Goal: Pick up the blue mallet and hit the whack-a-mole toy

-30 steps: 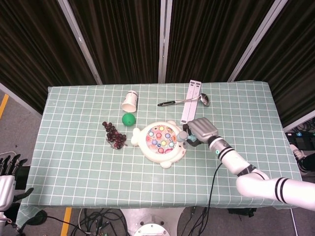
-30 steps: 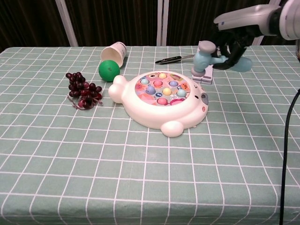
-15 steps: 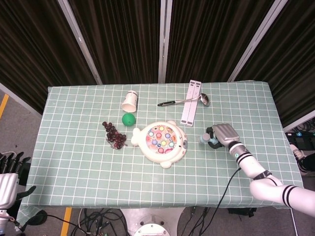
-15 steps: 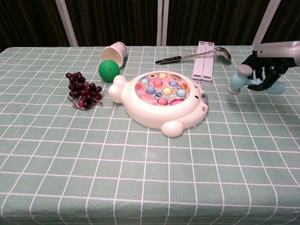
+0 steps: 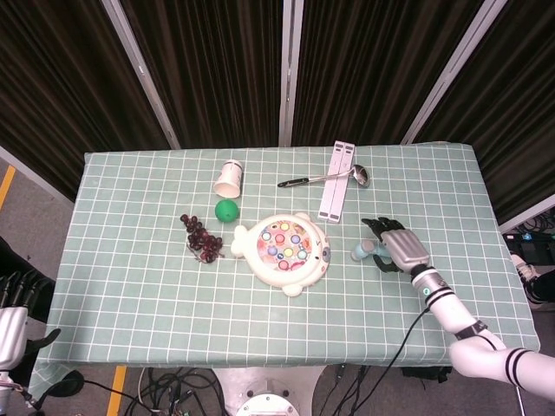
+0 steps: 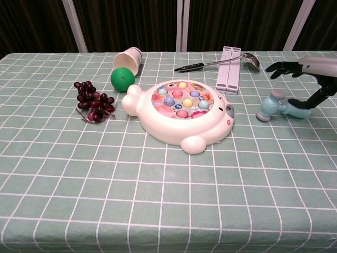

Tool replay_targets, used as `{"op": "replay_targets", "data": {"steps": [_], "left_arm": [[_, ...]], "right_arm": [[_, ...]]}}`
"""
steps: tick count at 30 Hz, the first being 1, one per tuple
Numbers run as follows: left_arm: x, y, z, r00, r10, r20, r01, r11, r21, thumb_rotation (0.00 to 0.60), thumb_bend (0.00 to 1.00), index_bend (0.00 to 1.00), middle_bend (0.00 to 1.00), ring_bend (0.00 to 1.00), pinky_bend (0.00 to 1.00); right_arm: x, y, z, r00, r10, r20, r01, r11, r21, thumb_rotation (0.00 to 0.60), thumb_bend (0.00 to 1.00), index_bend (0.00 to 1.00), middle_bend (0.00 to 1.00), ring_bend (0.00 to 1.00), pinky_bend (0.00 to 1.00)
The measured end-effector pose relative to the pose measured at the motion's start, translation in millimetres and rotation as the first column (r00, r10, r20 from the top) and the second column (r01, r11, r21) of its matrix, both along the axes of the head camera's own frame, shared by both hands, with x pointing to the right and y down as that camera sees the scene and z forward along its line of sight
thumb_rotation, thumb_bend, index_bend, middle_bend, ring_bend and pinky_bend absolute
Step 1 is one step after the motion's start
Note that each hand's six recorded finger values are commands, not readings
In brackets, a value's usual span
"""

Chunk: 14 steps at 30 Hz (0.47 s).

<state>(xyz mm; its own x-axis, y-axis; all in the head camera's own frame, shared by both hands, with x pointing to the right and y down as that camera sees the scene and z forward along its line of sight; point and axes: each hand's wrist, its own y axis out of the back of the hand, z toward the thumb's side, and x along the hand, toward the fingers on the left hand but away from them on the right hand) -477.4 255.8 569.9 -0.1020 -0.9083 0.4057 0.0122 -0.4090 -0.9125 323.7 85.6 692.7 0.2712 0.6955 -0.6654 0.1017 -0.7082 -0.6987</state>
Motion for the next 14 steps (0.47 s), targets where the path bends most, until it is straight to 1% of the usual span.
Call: {"op": "replay_targets", "data": {"steps": [4,7,8,10,11,14], "left_arm": [[-1,-2,-2,1.0,0.0,0.0,0.0,1.0,0.028,0.6,0.0,0.18,0.08,0.0,0.0],[-2,-4,-3,1.0,0.0,0.005,-0.001,0.998,0.055,0.6,0.0,0.18,0.09,0.0,0.0],[-2,-5,-3,1.0,0.0,0.007,-0.001,0.998,0.063,0.6,0.0,0.18,0.09,0.0,0.0],[-2,-7,-3,1.0,0.0,0.009,0.0,0.997,0.076,0.6,0.0,0.18,0.09,0.0,0.0],[-1,-7,-3,1.0,0.0,0.009,-0.001,0.997,0.077,0.6,0.0,0.18,0.09,0.0,0.0],[0,-9,-2,1.0,0.002,0.009,-0.003,0.997,0.078,0.6,0.0,0.18,0.09,0.0,0.0]], "right_arm": [[20,6,-32,0.999,0.039,0.022,-0.041,0.993,0.114,0.6,0.39,0.0,0.12,0.0,0.07],[43,18,-61,0.996,0.084,0.033,-0.089,0.972,0.217,0.6,0.39,0.0,0.13,0.0,0.07],[53,25,-73,0.994,0.105,0.036,-0.111,0.96,0.257,0.6,0.39,0.0,0.13,0.0,0.07],[69,39,-91,0.989,0.14,0.04,-0.146,0.939,0.312,0.6,0.39,0.0,0.13,0.0,0.07],[80,50,-103,0.985,0.165,0.041,-0.169,0.924,0.343,0.6,0.39,0.0,0.13,0.0,0.07],[101,81,-129,0.975,0.217,0.042,-0.216,0.894,0.393,0.6,0.39,0.0,0.13,0.0,0.07]]}}
